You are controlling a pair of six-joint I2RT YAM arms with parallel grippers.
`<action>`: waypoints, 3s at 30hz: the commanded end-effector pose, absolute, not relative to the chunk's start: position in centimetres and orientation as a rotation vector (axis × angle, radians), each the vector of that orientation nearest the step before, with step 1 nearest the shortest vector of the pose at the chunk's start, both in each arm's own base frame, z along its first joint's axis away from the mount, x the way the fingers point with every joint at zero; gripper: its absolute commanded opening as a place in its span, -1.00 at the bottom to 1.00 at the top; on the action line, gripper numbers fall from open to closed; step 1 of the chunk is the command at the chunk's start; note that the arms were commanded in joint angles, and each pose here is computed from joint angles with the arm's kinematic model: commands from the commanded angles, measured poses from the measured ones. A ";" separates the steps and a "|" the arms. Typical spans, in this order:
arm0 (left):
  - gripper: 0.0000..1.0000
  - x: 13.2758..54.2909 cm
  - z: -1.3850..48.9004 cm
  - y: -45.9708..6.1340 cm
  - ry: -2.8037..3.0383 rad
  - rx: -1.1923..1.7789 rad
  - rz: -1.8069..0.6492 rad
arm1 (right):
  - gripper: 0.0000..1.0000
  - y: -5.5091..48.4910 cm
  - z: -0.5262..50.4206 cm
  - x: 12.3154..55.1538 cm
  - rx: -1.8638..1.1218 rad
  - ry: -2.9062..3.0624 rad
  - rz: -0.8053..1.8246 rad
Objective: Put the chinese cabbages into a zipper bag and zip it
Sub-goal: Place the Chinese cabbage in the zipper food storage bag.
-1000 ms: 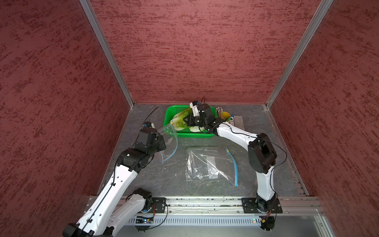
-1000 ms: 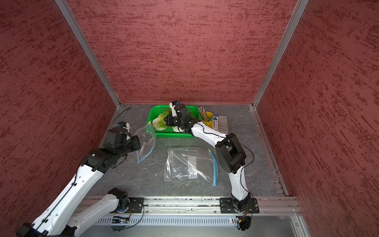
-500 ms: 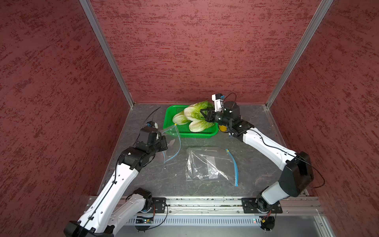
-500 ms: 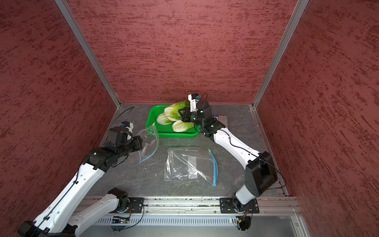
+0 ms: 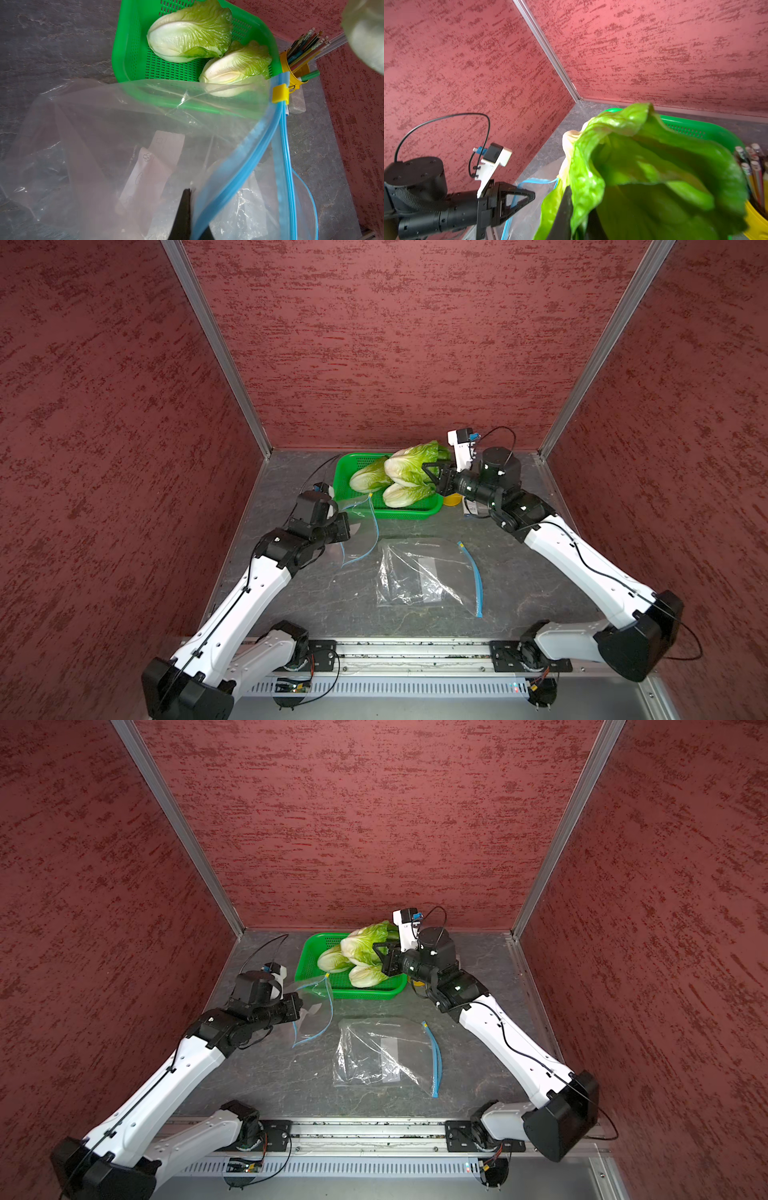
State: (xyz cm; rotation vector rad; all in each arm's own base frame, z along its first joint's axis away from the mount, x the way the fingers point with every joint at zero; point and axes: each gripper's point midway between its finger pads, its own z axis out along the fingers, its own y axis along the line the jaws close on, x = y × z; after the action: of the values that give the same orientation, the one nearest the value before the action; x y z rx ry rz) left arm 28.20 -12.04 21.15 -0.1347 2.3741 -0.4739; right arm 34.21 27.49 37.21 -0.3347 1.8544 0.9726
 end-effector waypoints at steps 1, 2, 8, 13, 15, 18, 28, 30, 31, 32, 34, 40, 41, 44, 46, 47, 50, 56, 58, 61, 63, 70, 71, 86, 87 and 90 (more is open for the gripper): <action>-1.00 28.8 21.5 -12.8 2.355 -0.111 -0.492 | -0.84 28.0 39.3 32.3 -0.438 1.805 0.980; -1.00 29.0 21.4 -12.8 2.358 -0.120 -0.488 | -0.84 28.3 39.4 31.8 -0.456 1.805 0.980; -1.00 29.3 21.3 -12.8 2.362 -0.145 -0.470 | -0.85 29.7 39.9 28.9 -0.548 1.787 1.016; -1.00 29.4 21.5 -12.7 2.355 -0.174 -0.471 | -0.85 30.5 39.8 26.8 -0.619 1.781 1.064; -1.00 29.4 21.6 -12.8 2.350 -0.179 -0.476 | -0.85 31.0 39.7 26.1 -0.639 1.776 1.100; -1.00 29.4 21.8 -12.8 2.343 -0.187 -0.482 | -0.86 31.9 39.1 25.0 -0.676 1.778 1.153; -1.00 29.3 23.4 -12.6 2.304 -0.202 -0.503 | -0.89 34.0 36.5 23.9 -0.704 1.836 1.136; -1.00 29.2 23.8 -12.6 2.296 -0.203 -0.510 | -0.90 34.4 35.6 23.7 -0.720 1.856 1.137; -1.00 29.1 24.0 -12.6 2.292 -0.201 -0.512 | -0.91 34.5 35.2 23.7 -0.720 1.868 1.129; -1.00 29.0 24.3 -12.6 2.284 -0.201 -0.514 | -0.91 34.5 34.7 23.8 -0.712 1.884 1.112; -1.00 28.9 25.0 -12.4 2.271 -0.200 -0.513 | -0.91 34.3 33.7 24.1 -0.710 1.916 1.056; -1.00 28.0 27.7 -13.1 2.237 -0.115 -0.588 | -0.94 34.4 32.9 24.3 -0.783 1.964 0.875; -1.00 27.9 28.2 -13.3 2.227 -0.107 -0.604 | -0.93 34.6 33.2 24.2 -0.797 1.954 0.859; -1.00 27.4 29.1 -14.5 2.209 -0.053 -0.694 | -0.93 35.9 34.7 23.3 -0.845 1.900 0.873; -1.00 27.2 29.4 -15.2 2.209 -0.032 -0.736 | -0.93 37.1 36.1 22.6 -0.866 1.846 0.931; -1.00 27.2 29.6 -15.2 2.206 -0.031 -0.744 | -0.92 37.5 36.5 22.3 -0.868 1.825 0.957; -1.00 27.1 30.0 -15.1 2.191 -0.034 -0.742 | -0.91 38.5 36.8 22.2 -0.871 1.801 0.993; -1.00 26.7 30.5 -14.6 2.177 -0.037 -0.724 | -0.92 38.7 33.0 22.4 -0.937 1.872 0.915; -1.00 26.6 30.6 -14.7 2.175 -0.029 -0.734 | -0.92 38.6 32.3 22.4 -0.957 1.884 0.887; -1.00 26.5 30.9 -15.1 2.169 -0.016 -0.763 | -0.92 38.6 33.1 22.3 -0.976 1.854 0.856; -1.00 26.5 31.2 -15.3 2.159 -0.017 -0.783 | -0.92 38.9 34.6 22.0 -0.974 1.792 0.888; -1.00 26.7 32.4 -15.2 2.106 -0.059 -0.819 | -0.90 40.4 33.0 22.7 -0.967 1.788 0.916; -1.00 26.6 32.7 -15.2 2.096 -0.056 -0.826 | -0.90 40.5 32.6 22.7 -0.984 1.800 0.907; -1.00 26.5 33.5 -15.5 2.061 -0.055 -0.865 | -0.79 42.3 31.1 21.3 -1.056 1.757 1.047; -1.00 26.5 33.5 -15.4 2.061 -0.058 -0.860 | -0.69 42.3 31.5 21.3 -1.046 1.749 1.053; -1.00 26.6 33.5 -15.2 2.061 -0.072 -0.852 | -0.37 42.1 32.8 21.2 -1.020 1.724 1.073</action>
State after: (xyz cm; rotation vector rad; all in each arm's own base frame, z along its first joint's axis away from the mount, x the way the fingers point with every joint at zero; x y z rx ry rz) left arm 26.58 -15.24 31.53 -0.0769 2.1231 -0.8292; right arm 21.73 41.69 29.76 -1.0412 1.8273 1.0091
